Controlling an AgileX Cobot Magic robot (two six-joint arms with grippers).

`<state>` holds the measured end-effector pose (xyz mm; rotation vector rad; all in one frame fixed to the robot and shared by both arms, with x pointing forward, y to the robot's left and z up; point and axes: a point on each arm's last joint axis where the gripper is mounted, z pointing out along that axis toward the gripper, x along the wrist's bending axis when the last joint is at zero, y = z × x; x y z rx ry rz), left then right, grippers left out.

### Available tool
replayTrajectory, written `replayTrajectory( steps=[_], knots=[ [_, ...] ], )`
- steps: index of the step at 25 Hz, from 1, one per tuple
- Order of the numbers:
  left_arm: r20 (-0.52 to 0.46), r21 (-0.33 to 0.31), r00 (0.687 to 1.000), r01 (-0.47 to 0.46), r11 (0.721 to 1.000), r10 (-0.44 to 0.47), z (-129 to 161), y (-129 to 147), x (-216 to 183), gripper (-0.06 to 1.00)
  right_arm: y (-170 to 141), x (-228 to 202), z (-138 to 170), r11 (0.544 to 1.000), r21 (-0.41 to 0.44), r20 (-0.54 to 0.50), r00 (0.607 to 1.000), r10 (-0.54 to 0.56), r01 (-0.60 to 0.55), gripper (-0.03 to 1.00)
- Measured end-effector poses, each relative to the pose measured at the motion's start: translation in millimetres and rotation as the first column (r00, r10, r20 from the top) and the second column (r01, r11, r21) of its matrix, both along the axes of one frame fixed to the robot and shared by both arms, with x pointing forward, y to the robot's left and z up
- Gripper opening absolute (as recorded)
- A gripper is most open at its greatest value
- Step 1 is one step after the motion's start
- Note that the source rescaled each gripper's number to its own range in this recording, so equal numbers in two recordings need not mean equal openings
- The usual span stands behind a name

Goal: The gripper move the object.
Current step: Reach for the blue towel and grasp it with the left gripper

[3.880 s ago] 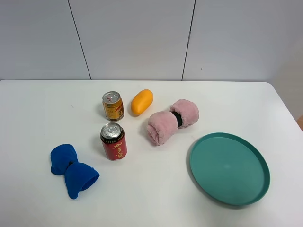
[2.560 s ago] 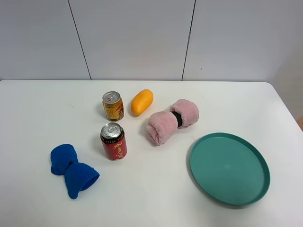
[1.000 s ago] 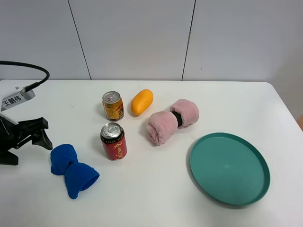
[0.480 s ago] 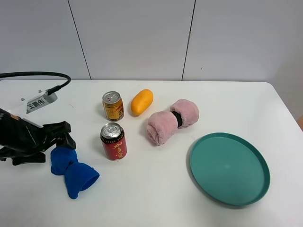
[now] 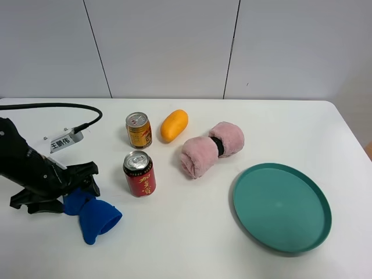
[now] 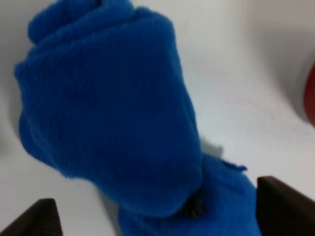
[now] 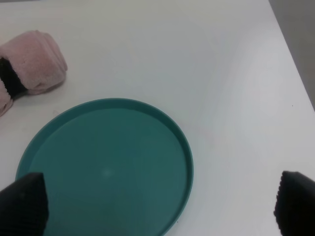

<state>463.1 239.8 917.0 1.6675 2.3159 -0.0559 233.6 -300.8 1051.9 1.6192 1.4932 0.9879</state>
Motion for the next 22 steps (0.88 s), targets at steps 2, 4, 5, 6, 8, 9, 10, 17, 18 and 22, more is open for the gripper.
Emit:
replayTrajectory(
  steps=[2, 4, 5, 6, 8, 9, 10, 17, 18, 22],
  knots=[
    [0.022, 0.001, 1.000, -0.009, 1.000, 0.009, -1.1, 0.1, 2.8, 0.79, 0.0, 0.0, 0.0, 1.000, 0.000, 0.000, 1.000, 0.000, 0.000, 1.00],
    [0.033, 0.002, 0.999, -0.014, 1.000, 0.014, -2.3, 0.2, 4.5, 0.79, 0.0, 0.0, 0.0, 1.000, 0.000, 0.000, 1.000, 0.000, 0.000, 1.00],
    [0.034, 0.003, 0.999, -0.016, 1.000, 0.016, -3.5, 0.2, 5.2, 0.79, 0.0, 0.0, 0.0, 1.000, 0.000, 0.000, 1.000, 0.000, 0.000, 1.00],
    [0.031, 0.004, 0.999, -0.016, 1.000, 0.015, -4.8, -0.1, 5.4, 0.79, 0.0, 0.0, 0.0, 1.000, 0.000, 0.000, 1.000, 0.000, 0.000, 1.00],
    [0.019, 0.009, 1.000, -0.017, 1.000, 0.016, -9.6, 0.0, 6.5, 0.79, 0.0, 0.0, 0.0, 1.000, 0.000, 0.000, 1.000, 0.000, 0.000, 1.00],
    [0.016, 0.012, 1.000, -0.015, 1.000, 0.015, -11.8, 0.0, 7.1, 0.79, 0.0, 0.0, 0.0, 1.000, 0.000, 0.000, 1.000, 0.000, 0.000, 1.00],
    [0.007, 0.016, 1.000, -0.013, 1.000, 0.013, -14.9, 0.0, 7.4, 0.79, 0.0, 0.0, 0.0, 1.000, 0.000, 0.000, 1.000, 0.000, 0.000, 1.00],
    [-0.054, 0.037, 0.999, -0.003, 0.999, 0.005, -34.0, 0.2, 8.7, 0.79, 0.0, 0.0, 0.0, 1.000, 0.000, 0.000, 1.000, 0.000, 0.000, 1.00],
    [-0.058, 0.038, 0.998, -0.004, 0.999, 0.006, -35.6, 0.2, 8.8, 0.78, 0.0, 0.0, 0.0, 1.000, 0.000, 0.000, 1.000, 0.000, 0.000, 1.00],
    [-0.067, 0.038, 0.998, -0.010, 0.999, 0.012, -38.5, 0.1, 9.0, 0.46, 0.0, 0.0, 0.0, 1.000, 0.000, 0.000, 1.000, 0.000, 0.000, 1.00]
  ],
)
